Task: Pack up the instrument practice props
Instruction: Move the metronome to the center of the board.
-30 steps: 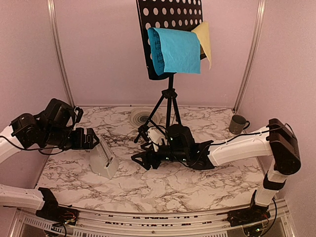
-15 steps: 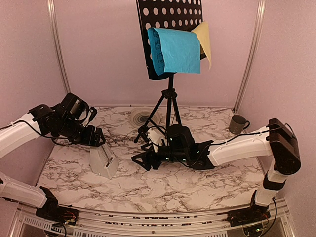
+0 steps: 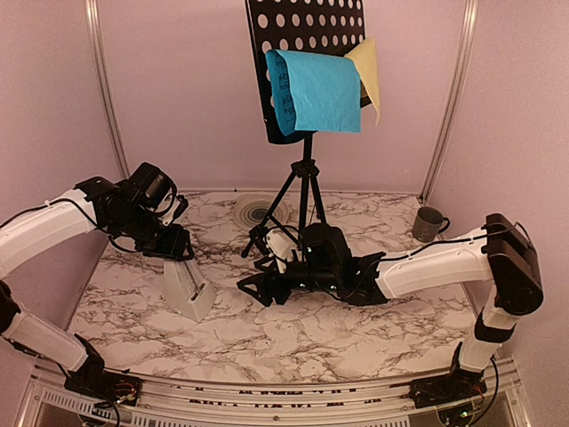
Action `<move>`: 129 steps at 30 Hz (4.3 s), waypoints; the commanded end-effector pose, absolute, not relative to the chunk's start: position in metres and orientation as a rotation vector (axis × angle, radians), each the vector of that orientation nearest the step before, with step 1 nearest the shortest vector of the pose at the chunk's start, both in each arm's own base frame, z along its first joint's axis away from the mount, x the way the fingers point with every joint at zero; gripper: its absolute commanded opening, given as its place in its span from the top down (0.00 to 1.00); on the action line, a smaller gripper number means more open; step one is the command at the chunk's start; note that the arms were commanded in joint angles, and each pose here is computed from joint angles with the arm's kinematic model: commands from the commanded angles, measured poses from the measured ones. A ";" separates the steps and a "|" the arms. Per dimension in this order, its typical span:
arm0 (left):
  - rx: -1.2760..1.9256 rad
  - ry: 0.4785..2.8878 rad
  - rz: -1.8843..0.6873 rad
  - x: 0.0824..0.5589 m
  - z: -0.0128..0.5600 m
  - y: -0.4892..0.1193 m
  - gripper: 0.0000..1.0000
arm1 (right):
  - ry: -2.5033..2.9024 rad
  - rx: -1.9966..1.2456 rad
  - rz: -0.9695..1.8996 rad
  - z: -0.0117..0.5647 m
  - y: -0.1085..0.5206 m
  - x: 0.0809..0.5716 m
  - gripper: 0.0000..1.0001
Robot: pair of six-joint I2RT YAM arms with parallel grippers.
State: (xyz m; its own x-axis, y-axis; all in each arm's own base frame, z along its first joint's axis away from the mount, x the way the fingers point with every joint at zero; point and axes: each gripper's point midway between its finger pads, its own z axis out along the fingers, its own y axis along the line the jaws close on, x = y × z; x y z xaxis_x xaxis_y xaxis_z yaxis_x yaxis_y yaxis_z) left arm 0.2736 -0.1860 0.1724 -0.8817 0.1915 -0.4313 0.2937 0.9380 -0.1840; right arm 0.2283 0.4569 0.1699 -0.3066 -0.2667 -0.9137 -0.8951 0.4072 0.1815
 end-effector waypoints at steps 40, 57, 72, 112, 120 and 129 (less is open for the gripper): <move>0.241 2.981 -0.177 0.265 0.152 -0.147 0.45 | 1.767 -0.970 0.928 0.190 0.451 0.229 0.27; 0.119 2.895 0.036 0.297 0.181 -0.099 0.53 | 1.762 -0.966 0.923 0.192 0.446 0.228 0.27; -0.039 2.810 0.106 0.350 0.184 -0.054 0.56 | 1.761 -0.945 0.905 0.196 0.436 0.226 0.27; -0.096 2.448 0.001 0.339 0.301 -0.043 0.01 | 1.743 -0.936 0.895 0.206 0.431 0.226 0.26; -0.091 2.235 -0.225 0.313 0.354 -0.060 0.01 | 1.729 -0.915 0.870 0.219 0.428 0.230 0.24; 0.091 2.049 -0.684 0.285 0.385 -0.127 0.02 | 1.738 -0.851 0.782 0.237 0.401 0.245 0.00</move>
State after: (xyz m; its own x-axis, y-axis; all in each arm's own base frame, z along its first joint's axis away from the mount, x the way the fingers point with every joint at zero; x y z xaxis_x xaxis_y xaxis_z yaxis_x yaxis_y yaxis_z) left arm 0.2862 -0.0895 0.3699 -0.5776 -0.1802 -0.7962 0.1713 0.9269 -0.3341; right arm 0.2297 0.4169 0.2070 -0.2701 -0.2260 -0.9359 -0.8623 0.4893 0.1307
